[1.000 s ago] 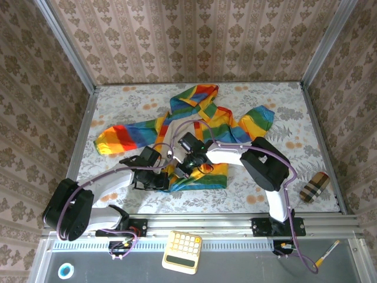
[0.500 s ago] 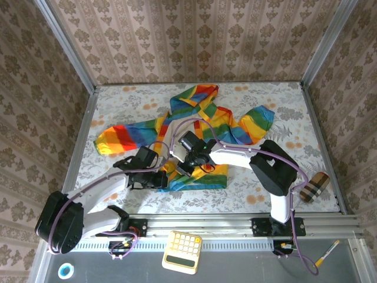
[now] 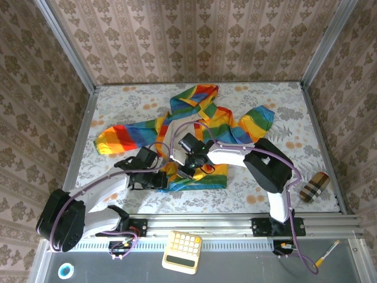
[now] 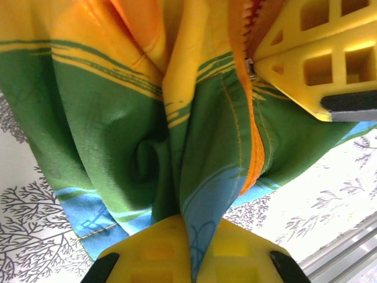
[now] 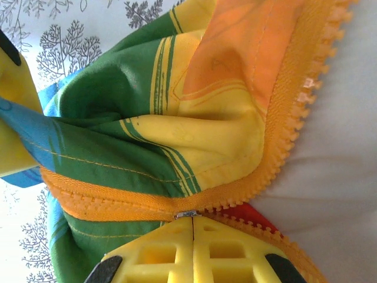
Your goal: Zip up the jacket
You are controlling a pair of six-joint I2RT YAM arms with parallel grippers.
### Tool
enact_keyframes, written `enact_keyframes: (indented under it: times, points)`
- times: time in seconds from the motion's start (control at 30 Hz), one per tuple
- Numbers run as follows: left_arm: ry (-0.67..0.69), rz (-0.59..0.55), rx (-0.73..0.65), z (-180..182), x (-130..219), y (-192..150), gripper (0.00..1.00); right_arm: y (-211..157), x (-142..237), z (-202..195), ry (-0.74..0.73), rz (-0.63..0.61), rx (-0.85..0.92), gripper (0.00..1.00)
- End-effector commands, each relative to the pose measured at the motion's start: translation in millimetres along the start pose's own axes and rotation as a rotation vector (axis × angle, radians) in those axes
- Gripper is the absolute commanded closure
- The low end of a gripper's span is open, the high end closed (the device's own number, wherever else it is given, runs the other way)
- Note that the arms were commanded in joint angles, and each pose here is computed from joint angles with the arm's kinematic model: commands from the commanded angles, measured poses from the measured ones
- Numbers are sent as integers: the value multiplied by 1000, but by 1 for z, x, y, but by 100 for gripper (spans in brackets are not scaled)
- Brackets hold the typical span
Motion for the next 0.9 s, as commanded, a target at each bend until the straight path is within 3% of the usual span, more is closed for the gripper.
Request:
enact_keyframes:
  times: [0.0, 0.2, 0.3, 0.4, 0.5, 0.87]
  points:
    - [19, 28, 27, 6, -4, -7, 100, -21, -8, -9, -20, 85, -9, 96]
    - [23, 29, 28, 7, -5, -7, 100, -26, -11, -10, -26, 106, -6, 83]
    - [21, 30, 28, 7, -5, -7, 100, -27, -13, -9, -31, 117, 2, 82]
    - [23, 30, 27, 6, -4, -7, 100, -28, -15, -10, -44, 132, 8, 85]
    - [25, 21, 24, 5, 0, -6, 100, -25, -12, -10, -58, 123, 12, 100]
    - [27, 1, 13, 3, 8, -6, 100, 6, 13, -9, -87, -15, 15, 100]
Point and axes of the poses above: each hand's point on the last joint's axis, 136 mm out from that joint toward the fingers, its own x axis back along the fingers, its own z axis along the line the jaws close on, y = z × x, the point moved 3 cm from there along x, back along the fingers, and after that the axes turned 8 degrees about -x, right-handed, at the moved point
